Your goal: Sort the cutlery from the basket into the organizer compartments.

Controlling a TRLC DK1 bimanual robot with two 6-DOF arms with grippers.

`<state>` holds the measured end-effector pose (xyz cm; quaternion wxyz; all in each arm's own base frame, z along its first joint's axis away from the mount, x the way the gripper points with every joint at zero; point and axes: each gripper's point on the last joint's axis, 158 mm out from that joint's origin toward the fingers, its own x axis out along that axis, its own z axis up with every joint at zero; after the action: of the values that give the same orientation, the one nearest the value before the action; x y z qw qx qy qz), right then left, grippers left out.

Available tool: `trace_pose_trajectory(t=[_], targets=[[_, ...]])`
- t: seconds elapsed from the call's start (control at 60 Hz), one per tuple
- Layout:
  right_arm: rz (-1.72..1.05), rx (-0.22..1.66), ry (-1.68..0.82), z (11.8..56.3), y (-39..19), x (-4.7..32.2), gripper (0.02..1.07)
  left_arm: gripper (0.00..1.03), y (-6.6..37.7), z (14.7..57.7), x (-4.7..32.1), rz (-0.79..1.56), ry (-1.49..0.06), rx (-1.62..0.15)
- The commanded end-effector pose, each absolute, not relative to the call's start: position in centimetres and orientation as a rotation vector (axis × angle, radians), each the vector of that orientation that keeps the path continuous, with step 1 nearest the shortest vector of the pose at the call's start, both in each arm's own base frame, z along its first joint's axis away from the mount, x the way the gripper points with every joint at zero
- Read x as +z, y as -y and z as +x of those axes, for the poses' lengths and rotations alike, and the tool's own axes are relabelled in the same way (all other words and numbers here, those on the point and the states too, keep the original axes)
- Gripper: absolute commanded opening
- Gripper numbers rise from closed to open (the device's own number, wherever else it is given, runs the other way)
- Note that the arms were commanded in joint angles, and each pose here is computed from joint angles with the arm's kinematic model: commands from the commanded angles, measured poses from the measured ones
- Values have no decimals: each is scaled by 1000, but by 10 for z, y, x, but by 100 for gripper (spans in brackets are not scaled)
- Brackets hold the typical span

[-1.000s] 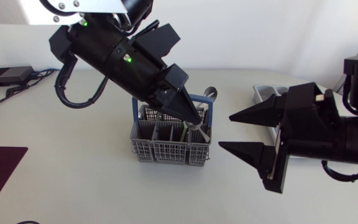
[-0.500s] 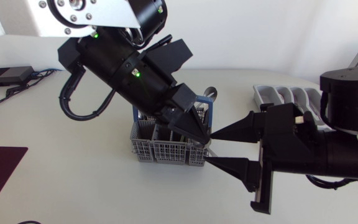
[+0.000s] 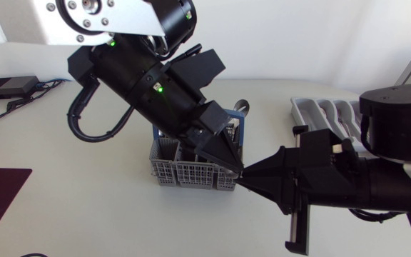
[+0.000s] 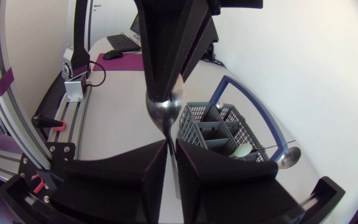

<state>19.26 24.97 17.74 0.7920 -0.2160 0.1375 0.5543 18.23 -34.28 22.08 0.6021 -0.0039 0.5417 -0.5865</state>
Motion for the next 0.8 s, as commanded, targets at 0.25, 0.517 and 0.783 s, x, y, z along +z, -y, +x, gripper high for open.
trace_pose_trajectory(t=[0.25, 0.517, 0.783], targets=[[-478, 1215, -334, 185, -248, 159, 8, 40, 341, 187, 231, -43, -1236, -1358], [-512, 1175, -361, 189, -237, 147, 8, 63, 345, 225, 275, -142, -1019, -1318], [-613, 1021, -353, 217, -179, 145, 8, 63, 330, 279, 249, -43, -895, -1065]])
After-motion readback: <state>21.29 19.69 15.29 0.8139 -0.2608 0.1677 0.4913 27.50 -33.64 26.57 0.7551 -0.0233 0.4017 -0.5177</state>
